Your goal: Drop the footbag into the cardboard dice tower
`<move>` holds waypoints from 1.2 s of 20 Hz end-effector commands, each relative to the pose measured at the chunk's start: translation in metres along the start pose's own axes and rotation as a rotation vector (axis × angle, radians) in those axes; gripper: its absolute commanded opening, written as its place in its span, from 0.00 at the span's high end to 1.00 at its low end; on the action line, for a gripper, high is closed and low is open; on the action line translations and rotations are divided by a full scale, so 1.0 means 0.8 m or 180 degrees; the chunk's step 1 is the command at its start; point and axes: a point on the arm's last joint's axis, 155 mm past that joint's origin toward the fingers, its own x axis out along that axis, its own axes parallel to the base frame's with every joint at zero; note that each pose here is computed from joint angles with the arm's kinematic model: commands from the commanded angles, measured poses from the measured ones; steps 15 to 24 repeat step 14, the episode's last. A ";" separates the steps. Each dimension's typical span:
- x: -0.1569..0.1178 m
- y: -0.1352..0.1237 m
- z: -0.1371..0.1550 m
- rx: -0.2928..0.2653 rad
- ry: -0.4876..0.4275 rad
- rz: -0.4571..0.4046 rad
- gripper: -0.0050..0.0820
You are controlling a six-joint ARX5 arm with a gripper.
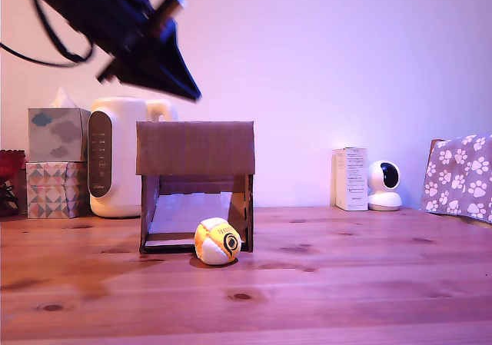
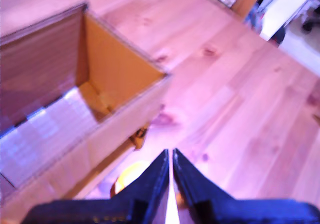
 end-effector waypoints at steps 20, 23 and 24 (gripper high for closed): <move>-0.131 0.078 -0.111 -0.0488 -0.0998 0.1085 0.96; -0.131 0.078 -0.111 -0.0488 -0.0998 0.1085 0.96; -0.131 0.078 -0.111 -0.0488 -0.0998 0.1085 0.96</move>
